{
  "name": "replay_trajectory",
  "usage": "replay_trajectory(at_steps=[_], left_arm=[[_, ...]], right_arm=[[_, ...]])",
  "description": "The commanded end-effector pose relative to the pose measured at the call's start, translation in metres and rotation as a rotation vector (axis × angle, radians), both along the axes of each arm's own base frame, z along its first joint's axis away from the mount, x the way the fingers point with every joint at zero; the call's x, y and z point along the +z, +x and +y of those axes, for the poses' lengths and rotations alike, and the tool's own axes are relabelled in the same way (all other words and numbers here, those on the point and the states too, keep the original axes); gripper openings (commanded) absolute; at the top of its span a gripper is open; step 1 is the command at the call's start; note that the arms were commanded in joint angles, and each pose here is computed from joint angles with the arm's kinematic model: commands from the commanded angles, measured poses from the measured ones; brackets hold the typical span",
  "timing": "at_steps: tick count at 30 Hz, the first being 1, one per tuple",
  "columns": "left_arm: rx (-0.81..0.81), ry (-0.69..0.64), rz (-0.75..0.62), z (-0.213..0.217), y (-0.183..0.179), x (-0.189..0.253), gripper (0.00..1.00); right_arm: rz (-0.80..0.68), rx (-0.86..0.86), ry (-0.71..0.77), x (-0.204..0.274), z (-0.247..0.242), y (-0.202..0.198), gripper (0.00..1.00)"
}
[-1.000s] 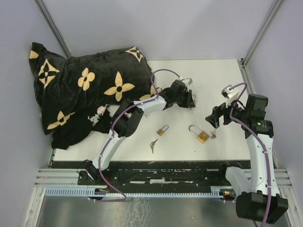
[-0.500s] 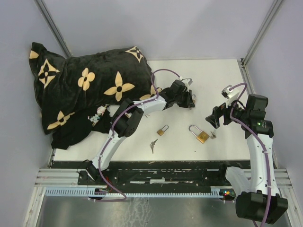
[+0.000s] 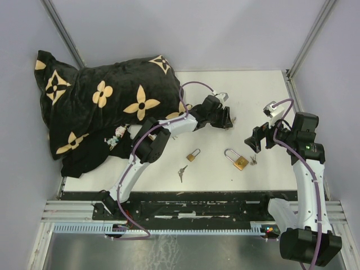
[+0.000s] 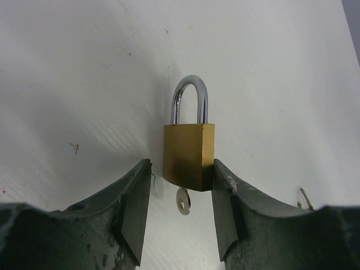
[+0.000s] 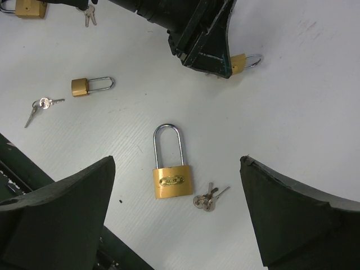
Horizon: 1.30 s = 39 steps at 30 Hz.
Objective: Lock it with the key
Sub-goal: Place the lock at the center of the board.
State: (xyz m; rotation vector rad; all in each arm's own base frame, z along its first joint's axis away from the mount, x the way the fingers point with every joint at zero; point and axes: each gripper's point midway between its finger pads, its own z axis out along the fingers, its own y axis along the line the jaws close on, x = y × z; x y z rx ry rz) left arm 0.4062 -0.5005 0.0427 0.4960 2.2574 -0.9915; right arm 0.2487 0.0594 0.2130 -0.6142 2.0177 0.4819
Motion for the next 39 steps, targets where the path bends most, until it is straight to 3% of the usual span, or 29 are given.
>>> replay_trajectory(at_steps=[1,5,8,10,11,16,26,31,39], left_arm=[[-0.002,-0.048,-0.125,-0.001,0.011,0.049,0.54],[0.01,-0.026,-0.155,0.007,0.012,0.054,0.6],[0.035,-0.032,-0.219,0.016,0.013,0.084,0.66],[0.049,-0.022,-0.252,0.025,0.013,0.094,0.74],[0.054,-0.022,-0.27,0.028,0.012,0.1,0.83],[0.068,-0.037,-0.329,0.045,0.001,0.135,0.95],[0.084,-0.106,-0.405,0.077,-0.028,0.187,0.99],[0.097,-0.122,-0.509,0.104,-0.045,0.215,1.0],[0.053,-0.178,-0.564,0.142,-0.093,0.225,0.99]], right_arm=[[-0.04,-0.006,-0.016,0.007,-0.003,0.002,1.0],[-0.038,-0.006,-0.015,0.007,-0.003,0.001,1.0],[-0.041,-0.006,-0.016,0.007,-0.003,0.001,1.0],[-0.042,-0.005,-0.015,0.007,-0.003,0.0,1.0],[-0.042,-0.005,-0.014,0.007,-0.003,0.0,1.0],[-0.047,-0.004,-0.011,0.009,-0.003,-0.001,1.0],[-0.049,-0.008,-0.002,0.01,-0.004,-0.003,1.0],[-0.052,-0.013,0.0,0.011,-0.005,-0.002,1.0],[-0.077,-0.014,0.001,0.016,-0.006,-0.004,1.0]])
